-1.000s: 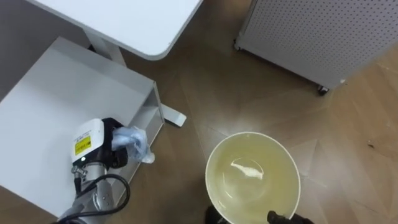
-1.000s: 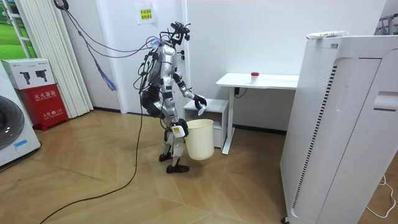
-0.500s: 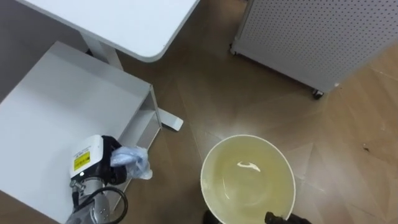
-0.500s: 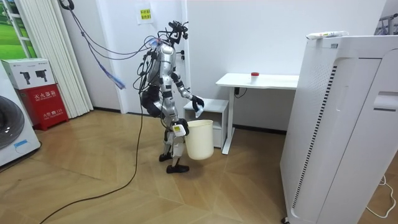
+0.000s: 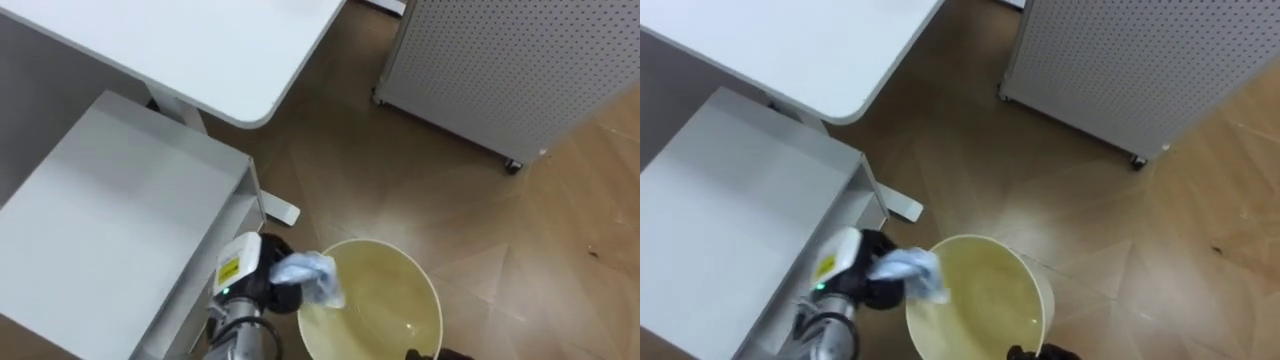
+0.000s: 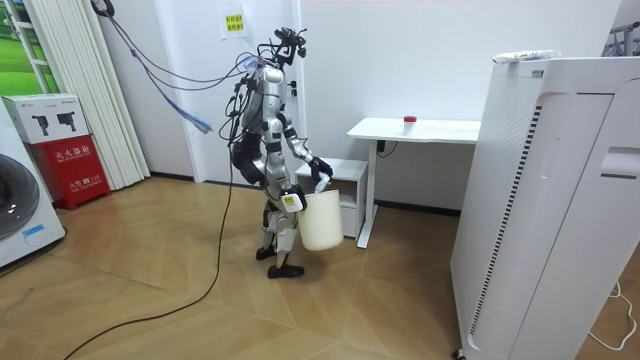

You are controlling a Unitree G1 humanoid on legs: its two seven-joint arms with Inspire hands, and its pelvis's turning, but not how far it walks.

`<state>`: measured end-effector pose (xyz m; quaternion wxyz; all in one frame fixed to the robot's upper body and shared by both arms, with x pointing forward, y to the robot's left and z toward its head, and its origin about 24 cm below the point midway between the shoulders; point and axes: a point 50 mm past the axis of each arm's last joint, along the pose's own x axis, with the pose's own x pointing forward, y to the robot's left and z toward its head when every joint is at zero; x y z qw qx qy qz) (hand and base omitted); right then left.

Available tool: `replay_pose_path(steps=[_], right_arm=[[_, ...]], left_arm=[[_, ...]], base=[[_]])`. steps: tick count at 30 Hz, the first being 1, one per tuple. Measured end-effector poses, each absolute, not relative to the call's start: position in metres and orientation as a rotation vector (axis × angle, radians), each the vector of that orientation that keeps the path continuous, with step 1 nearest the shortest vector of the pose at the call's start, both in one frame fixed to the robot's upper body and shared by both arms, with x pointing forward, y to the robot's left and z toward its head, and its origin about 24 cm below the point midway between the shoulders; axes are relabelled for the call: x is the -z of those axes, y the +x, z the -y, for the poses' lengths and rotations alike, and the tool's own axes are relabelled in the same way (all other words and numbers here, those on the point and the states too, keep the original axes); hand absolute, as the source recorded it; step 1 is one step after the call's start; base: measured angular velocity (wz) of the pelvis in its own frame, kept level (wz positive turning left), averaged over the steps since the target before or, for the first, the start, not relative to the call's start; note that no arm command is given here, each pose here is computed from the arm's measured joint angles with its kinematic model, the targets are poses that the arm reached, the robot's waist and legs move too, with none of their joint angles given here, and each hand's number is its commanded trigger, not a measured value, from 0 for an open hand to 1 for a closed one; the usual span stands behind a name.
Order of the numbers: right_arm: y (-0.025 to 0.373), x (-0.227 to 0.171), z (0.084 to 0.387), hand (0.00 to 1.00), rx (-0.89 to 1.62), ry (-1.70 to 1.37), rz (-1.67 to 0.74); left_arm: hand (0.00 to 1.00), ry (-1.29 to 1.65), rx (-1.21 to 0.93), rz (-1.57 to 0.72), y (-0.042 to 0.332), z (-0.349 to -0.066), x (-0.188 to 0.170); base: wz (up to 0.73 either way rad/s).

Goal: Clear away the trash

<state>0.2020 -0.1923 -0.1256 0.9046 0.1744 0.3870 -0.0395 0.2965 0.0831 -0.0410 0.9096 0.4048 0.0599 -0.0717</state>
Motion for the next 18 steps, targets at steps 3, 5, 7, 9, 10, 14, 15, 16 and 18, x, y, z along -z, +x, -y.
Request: replay_pose_path(steps=[3,5,7,9,10,14,15,16,18], right_arm=[[0.202,0.126,0.191,1.0,0.079,0.361,-0.801],[0.202,0.126,0.191,1.0,0.082,0.368,-0.801],[0.202,0.126,0.19,1.0,0.081,0.371,-0.804],[0.201,0.127,0.188,1.0,0.073,0.366,-0.81],[0.201,0.127,0.187,1.0,0.07,0.367,-0.815],[0.197,0.13,0.187,1.0,0.071,0.356,-0.834],[0.196,0.13,0.187,1.0,0.07,0.355,-0.835],[0.196,0.13,0.187,1.0,0.071,0.357,-0.837],[0.196,0.13,0.187,1.0,0.076,0.363,-0.84]], left_arm=[[1.0,0.821,0.231,-0.119,0.293,-0.068,0.041],[1.0,0.824,0.292,-0.108,0.29,-0.058,0.041],[1.0,0.826,0.334,-0.095,0.287,-0.052,0.042],[1.0,0.822,0.369,-0.094,0.283,-0.047,0.043],[0.73,0.817,0.39,-0.099,0.28,-0.045,0.045],[0.0,0.833,0.458,-0.127,0.268,-0.042,0.055],[0.0,0.832,0.466,-0.132,0.267,-0.042,0.056],[0.0,0.833,0.475,-0.136,0.266,-0.041,0.057],[0.0,0.835,0.486,-0.142,0.265,-0.041,0.059]], base=[[-0.03],[0.0],[0.0],[-0.02],[-0.05],[-0.02],[0.0],[0.0],[0.0]])
